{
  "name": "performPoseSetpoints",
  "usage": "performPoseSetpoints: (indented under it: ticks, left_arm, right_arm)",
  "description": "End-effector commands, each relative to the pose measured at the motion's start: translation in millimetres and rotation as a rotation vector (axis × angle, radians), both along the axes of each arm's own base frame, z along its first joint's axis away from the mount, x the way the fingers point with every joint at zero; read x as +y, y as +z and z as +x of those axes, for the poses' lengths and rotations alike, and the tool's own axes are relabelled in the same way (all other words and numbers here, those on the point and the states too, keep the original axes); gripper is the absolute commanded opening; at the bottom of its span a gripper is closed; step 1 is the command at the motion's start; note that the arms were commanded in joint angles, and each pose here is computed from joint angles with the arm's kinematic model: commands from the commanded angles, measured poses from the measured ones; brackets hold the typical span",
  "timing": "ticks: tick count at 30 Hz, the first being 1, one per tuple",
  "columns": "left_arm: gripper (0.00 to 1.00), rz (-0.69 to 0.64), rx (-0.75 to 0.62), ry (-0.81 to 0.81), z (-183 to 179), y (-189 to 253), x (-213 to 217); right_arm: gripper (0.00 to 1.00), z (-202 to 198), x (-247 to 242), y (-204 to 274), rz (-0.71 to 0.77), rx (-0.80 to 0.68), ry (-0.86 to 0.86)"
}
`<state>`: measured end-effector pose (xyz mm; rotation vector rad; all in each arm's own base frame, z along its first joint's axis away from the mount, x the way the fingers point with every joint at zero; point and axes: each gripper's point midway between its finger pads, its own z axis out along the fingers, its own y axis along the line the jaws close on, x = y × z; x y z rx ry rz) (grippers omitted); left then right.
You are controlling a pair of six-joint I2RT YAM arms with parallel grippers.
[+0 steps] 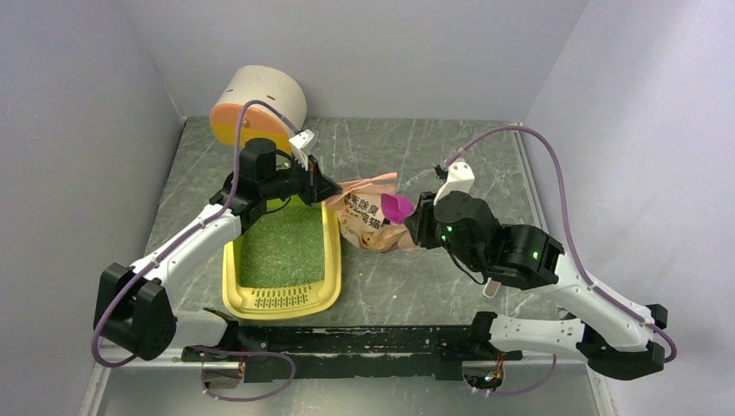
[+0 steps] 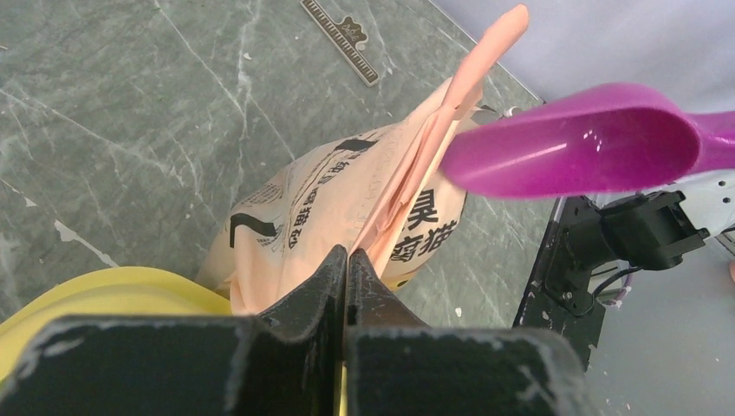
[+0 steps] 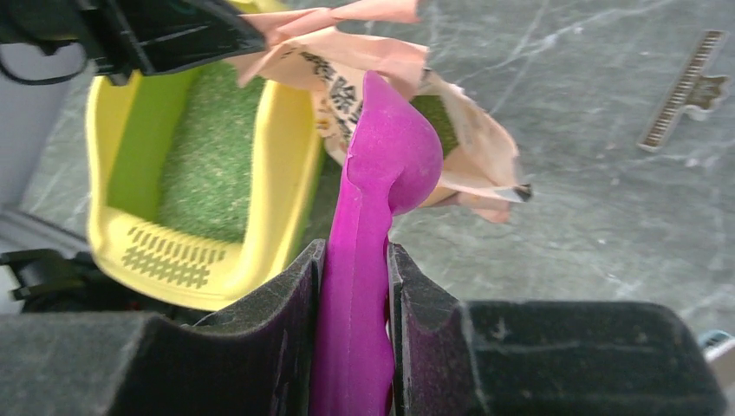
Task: Fill the litter box with clean litter
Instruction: 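Scoop the cat litter from the cat litter bag.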
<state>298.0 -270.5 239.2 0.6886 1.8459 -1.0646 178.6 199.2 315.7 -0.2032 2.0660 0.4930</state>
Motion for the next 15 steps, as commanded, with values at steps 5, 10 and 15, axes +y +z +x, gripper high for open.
performPoseSetpoints:
  ticks: [5,10,15]
  left_arm:
    - [0.05,-0.007,-0.016,-0.006,-3,11,-3]
    - [0.05,0.001,-0.024,-0.002,-1,12,-5]
    - [0.05,0.001,-0.023,-0.003,-2,13,-6]
  right_arm:
    - [0.00,13,-28,0,-0.160,-0.024,-0.107]
    - [0.00,27,-33,-6,-0.175,0.038,-0.086]
    - [0.00,40,-39,-16,-0.146,0.081,-0.035]
